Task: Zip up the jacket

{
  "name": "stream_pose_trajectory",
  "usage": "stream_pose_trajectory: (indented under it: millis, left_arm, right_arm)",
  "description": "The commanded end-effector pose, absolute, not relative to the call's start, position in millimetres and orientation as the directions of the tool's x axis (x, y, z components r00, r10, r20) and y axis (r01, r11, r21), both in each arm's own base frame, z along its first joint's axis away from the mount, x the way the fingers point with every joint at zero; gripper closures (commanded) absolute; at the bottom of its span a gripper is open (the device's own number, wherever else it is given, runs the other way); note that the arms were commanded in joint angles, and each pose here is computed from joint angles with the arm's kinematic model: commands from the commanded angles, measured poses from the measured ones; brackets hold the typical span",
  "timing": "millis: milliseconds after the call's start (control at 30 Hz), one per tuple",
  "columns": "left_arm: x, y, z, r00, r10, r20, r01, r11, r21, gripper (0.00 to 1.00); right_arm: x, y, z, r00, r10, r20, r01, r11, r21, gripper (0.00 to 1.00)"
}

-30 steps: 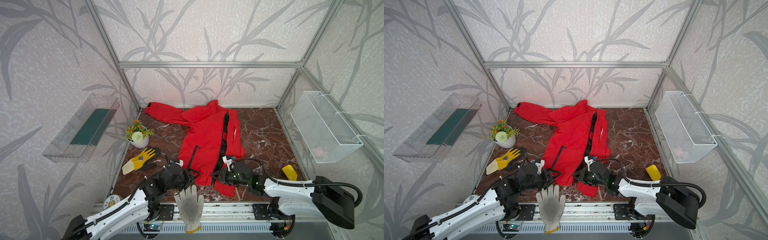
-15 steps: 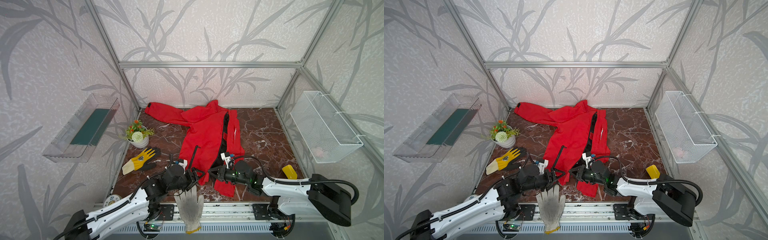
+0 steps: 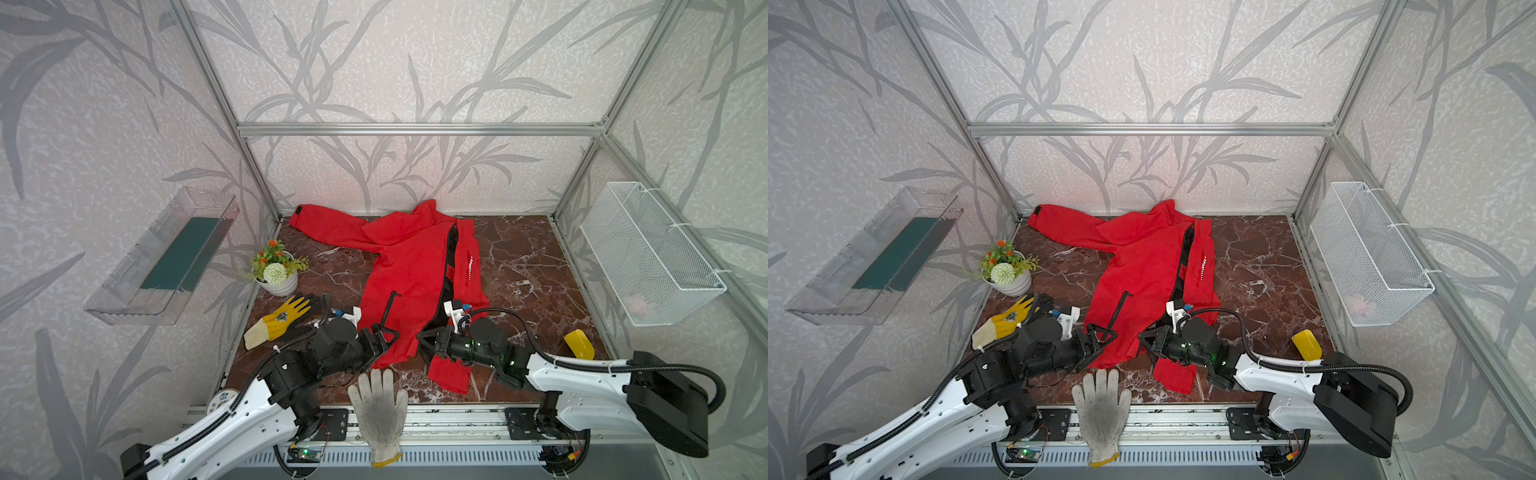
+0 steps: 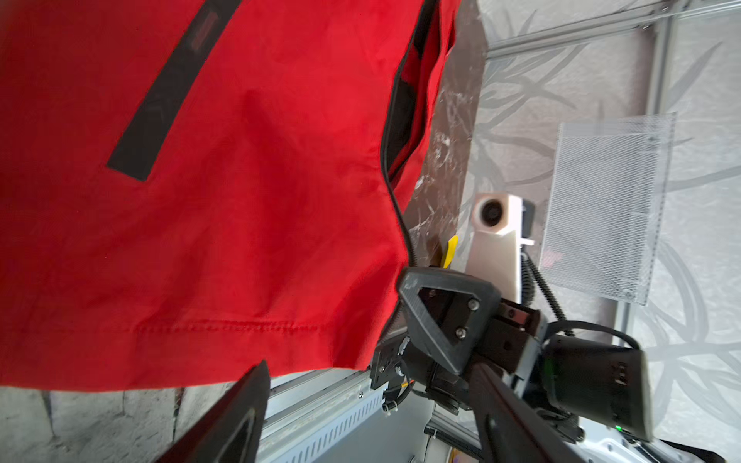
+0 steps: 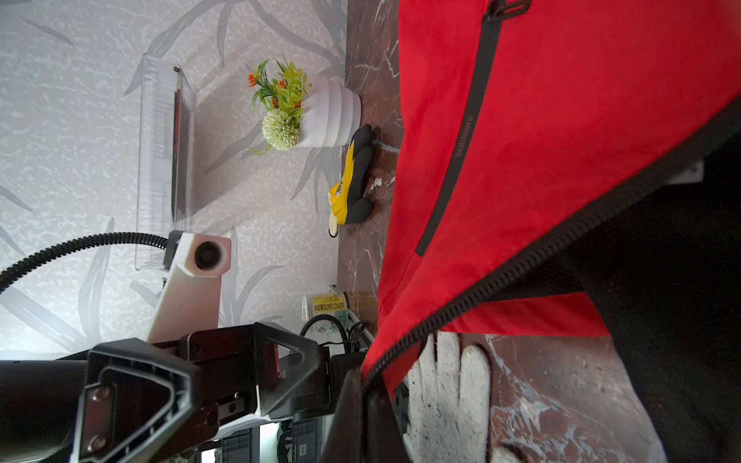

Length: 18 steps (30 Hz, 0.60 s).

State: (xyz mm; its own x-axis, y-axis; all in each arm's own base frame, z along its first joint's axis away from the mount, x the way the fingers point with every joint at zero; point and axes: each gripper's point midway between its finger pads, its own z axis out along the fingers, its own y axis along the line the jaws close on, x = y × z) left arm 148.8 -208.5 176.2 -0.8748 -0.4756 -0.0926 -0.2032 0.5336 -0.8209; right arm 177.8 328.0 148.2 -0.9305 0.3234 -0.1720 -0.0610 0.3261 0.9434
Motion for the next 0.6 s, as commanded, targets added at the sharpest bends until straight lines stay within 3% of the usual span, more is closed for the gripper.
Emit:
stream_pose_trajectory:
  millis: [0,233,567]
  left_arm:
    - [151,-219,217,-0.872,-0.482,-0.085,-0.15,0.43,-0.89,0.19]
    - [141,-220,208,-0.867,-0.497,-0.033,-0.178,0.371,-0.911,0.18]
    - [139,-257,218,-0.885,-0.465,0.008,-0.129,0.23,-0.965,0.17]
  right_arm:
    - [191,346,170,-0.916,0.337,-0.22,-0.123,0.284,0.951,1.0]
    - [200,376,192,-0.924,0.315,-0.217,-0.175,0.156,0.972,1.0]
    - [203,387,196,-0.933,0.301,-0.199,-0.169,0.123,0.978,1.0]
